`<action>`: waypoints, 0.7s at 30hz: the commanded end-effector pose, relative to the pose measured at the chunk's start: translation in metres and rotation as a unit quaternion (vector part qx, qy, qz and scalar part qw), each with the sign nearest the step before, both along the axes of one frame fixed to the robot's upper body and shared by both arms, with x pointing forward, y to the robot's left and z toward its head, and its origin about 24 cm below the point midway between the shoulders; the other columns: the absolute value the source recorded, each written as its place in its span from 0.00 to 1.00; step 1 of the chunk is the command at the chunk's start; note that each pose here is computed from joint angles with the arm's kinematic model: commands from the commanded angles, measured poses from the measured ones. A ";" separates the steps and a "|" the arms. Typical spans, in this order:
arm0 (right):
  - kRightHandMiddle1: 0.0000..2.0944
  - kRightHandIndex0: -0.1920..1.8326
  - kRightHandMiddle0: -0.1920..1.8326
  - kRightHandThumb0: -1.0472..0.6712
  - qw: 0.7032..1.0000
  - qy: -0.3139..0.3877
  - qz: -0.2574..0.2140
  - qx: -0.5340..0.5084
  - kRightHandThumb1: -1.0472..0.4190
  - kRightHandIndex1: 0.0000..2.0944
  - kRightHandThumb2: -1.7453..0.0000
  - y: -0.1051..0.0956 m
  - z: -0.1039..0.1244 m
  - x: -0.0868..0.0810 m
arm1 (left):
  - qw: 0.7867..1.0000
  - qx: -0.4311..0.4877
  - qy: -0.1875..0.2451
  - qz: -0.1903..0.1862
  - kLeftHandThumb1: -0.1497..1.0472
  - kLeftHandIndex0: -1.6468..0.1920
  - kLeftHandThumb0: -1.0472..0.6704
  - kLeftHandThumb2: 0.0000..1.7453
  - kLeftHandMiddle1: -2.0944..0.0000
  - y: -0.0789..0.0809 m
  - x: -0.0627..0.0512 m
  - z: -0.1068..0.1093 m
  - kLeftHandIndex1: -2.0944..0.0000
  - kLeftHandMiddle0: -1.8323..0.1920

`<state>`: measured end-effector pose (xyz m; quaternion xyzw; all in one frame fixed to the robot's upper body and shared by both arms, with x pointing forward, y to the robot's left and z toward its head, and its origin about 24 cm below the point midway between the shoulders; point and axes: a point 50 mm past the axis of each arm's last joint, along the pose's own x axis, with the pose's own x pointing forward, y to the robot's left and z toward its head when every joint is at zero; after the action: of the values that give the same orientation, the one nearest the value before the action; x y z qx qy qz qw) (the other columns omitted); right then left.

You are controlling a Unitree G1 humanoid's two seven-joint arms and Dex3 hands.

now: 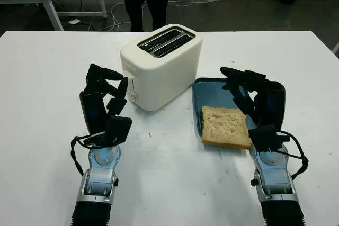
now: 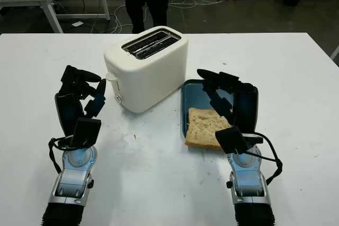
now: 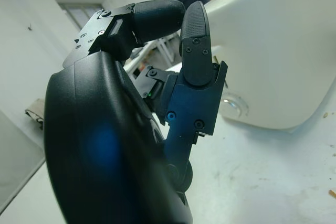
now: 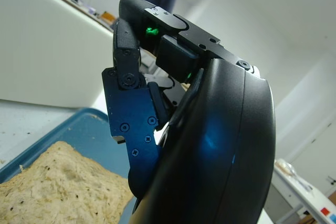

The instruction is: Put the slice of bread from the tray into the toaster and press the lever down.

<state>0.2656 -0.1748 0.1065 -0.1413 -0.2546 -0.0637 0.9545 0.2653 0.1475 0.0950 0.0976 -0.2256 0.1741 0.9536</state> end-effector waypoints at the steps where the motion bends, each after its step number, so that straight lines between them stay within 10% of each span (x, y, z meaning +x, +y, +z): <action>1: 0.00 0.46 0.66 0.39 1.000 -0.014 -0.003 0.000 0.09 0.60 0.88 0.002 0.008 0.002 | 1.000 0.003 -0.006 -0.003 0.89 0.68 0.37 0.23 0.17 -0.001 0.001 0.004 0.17 0.52; 12: 0.00 0.46 0.64 0.40 0.996 -0.030 -0.012 -0.089 0.09 0.56 0.94 -0.002 0.008 -0.006 | 1.000 0.000 -0.004 -0.006 0.89 0.68 0.38 0.24 0.17 0.000 0.001 0.004 0.17 0.52; 21: 0.00 0.36 0.36 0.22 0.887 -0.015 0.014 -0.462 0.13 0.05 1.00 -0.010 -0.011 -0.063 | 1.000 -0.004 -0.002 -0.006 0.89 0.67 0.37 0.24 0.17 -0.001 0.002 0.002 0.17 0.53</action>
<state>0.2086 -0.1855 0.0961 -0.5366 -0.2754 0.0559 0.7957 0.2654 0.1478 0.0960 0.0977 -0.2263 0.1691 0.9543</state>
